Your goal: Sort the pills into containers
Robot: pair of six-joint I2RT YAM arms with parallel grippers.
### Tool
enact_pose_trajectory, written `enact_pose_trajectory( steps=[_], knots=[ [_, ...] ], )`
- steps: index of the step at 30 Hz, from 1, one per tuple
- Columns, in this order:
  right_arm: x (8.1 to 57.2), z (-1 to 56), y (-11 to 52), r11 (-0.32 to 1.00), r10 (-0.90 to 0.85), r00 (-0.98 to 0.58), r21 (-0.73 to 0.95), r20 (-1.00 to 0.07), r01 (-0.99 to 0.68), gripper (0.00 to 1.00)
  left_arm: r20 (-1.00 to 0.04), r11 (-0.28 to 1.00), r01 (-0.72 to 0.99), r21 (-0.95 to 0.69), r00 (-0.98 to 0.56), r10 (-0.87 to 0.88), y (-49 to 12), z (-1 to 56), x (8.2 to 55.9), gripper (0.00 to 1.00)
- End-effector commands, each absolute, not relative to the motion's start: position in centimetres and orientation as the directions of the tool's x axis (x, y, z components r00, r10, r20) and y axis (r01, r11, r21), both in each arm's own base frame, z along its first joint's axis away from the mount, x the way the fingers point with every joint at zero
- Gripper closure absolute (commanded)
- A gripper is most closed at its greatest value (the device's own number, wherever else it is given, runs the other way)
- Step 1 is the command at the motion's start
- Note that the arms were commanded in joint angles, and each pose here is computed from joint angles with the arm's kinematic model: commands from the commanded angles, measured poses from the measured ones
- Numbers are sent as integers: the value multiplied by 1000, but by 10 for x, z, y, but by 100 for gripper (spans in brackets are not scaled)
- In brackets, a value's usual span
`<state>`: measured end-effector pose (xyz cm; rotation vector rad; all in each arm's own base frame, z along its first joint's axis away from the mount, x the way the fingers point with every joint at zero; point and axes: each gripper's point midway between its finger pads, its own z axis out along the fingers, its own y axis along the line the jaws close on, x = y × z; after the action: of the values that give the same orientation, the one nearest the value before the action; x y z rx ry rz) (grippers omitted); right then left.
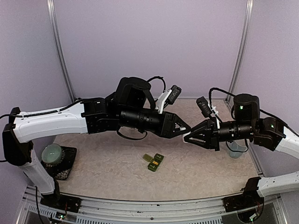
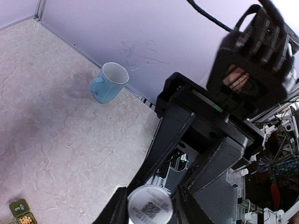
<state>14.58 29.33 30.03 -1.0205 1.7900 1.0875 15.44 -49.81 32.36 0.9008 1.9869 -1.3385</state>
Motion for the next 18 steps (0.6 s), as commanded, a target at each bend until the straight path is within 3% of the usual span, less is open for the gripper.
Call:
enact_pose_trajectory(
  steps=[1, 8, 13, 18],
  knots=[
    [150, 298, 290, 332, -230, -362, 277, -904, -902, 99, -777, 250, 804, -539, -590, 220, -504, 330, 148, 71],
    [139, 308, 293, 265, -215, -348, 289, -913, -920, 99, -813, 213, 845, -490, -531, 239, -506, 331, 139, 78],
    [91, 346, 293, -15, -153, -285, 291, -946, -957, 99, -898, -28, 921, -388, -371, 237, -502, 352, 97, 78],
    [47, 376, 285, -286, -117, -272, 295, -955, -912, 98, -966, -271, 945, -181, -119, 229, -495, 370, 31, 77]
  ],
)
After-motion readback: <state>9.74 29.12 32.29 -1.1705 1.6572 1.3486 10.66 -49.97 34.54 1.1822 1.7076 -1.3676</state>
